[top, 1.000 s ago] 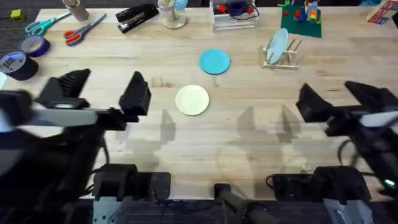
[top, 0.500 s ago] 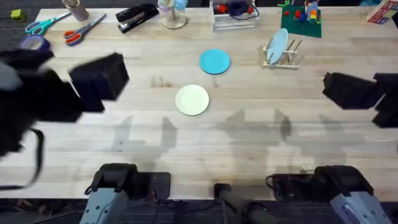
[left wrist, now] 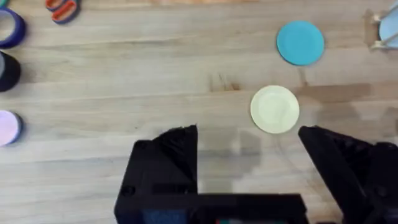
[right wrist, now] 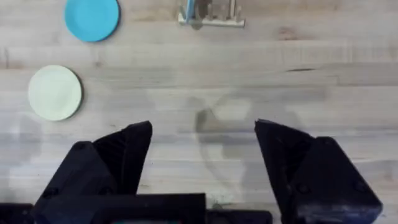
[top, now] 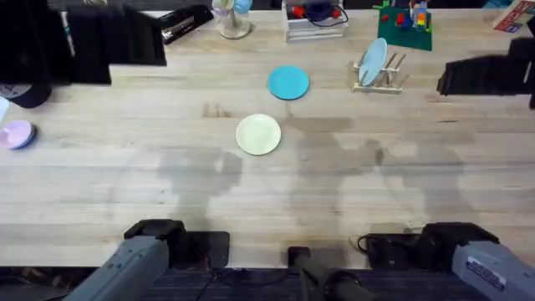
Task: Pick up the plates from the table one by one and place each into a slot on the dish rack.
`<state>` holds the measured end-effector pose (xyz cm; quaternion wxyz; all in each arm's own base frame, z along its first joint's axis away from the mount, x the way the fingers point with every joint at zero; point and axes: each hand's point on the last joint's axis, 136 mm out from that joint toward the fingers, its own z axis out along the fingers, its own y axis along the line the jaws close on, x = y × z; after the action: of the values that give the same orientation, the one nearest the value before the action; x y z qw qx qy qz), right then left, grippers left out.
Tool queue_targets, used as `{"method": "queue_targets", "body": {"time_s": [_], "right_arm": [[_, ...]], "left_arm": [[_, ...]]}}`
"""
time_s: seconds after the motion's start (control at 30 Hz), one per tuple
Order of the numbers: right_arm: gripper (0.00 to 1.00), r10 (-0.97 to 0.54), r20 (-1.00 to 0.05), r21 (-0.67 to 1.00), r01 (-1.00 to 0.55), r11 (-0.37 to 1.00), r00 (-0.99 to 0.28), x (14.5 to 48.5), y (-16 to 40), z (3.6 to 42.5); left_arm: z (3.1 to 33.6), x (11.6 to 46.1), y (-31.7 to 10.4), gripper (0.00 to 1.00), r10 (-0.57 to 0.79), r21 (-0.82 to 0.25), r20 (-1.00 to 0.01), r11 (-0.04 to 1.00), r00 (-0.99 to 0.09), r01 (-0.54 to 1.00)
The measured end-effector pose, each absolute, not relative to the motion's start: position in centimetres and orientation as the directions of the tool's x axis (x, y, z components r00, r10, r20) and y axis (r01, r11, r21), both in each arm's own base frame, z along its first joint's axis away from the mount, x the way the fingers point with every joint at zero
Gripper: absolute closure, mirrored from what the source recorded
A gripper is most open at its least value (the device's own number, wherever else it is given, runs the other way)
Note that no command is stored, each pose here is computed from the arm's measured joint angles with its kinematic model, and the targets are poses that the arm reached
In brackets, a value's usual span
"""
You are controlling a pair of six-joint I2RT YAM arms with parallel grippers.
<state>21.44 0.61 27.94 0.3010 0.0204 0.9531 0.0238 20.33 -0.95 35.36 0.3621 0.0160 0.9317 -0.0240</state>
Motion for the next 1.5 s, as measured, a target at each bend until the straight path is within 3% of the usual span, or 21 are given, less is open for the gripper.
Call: {"method": "queue_targets", "body": {"time_s": [0.23, 0.47, 0.5, 0.53, 0.67, 0.73, 0.93, 1.5], "right_arm": [[0.007, 0.053, -0.487, 0.054, 0.030, 0.998, -0.872, 23.2, 0.6, 27.9], [0.008, 0.053, -0.455, 0.053, 0.032, 0.998, -0.889, 23.7, 0.6, 27.1], [0.008, 0.053, -0.455, 0.053, 0.032, 0.998, -0.889, 23.7, 0.6, 27.2], [0.008, 0.053, -0.456, 0.053, 0.032, 0.998, -0.888, 23.7, 0.6, 27.2], [0.007, 0.053, -0.456, 0.053, 0.032, 0.998, -0.888, 23.7, 0.6, 27.2], [0.007, 0.053, -0.456, 0.053, 0.032, 0.998, -0.888, 23.7, 0.6, 27.2], [0.007, 0.053, -0.456, 0.053, 0.032, 0.998, -0.888, 23.7, 0.6, 27.2], [0.007, 0.053, -0.480, 0.054, 0.030, 0.998, -0.876, 24.3, 0.6, 27.5]], "left_arm": [[33.6, 21.4, -1.4, 0.008, 0.012, -0.061, -0.556, 0.997, -0.831, 0.056], [32.8, 22.0, -1.4, 0.007, 0.012, -0.066, -0.520, 0.996, -0.854, 0.054], [32.8, 22.0, -1.4, 0.079, 0.007, -0.069, -0.519, 0.996, -0.855, 0.050], [32.8, 22.0, -1.4, 0.220, 0.007, -0.069, -0.518, 0.996, -0.855, 0.050], [32.8, 22.0, -1.4, 0.865, 0.006, -0.070, -0.517, 0.996, -0.856, 0.049], [32.8, 21.9, -1.5, 0.952, 0.008, -0.070, -0.516, 0.996, -0.856, 0.051], [32.7, 21.8, -1.5, 0.961, 0.008, -0.075, -0.513, 0.996, -0.858, 0.054], [33.1, 21.2, -6.6, 0.959, 0.015, -0.330, -0.479, 0.923, -0.878, 0.197]]}}
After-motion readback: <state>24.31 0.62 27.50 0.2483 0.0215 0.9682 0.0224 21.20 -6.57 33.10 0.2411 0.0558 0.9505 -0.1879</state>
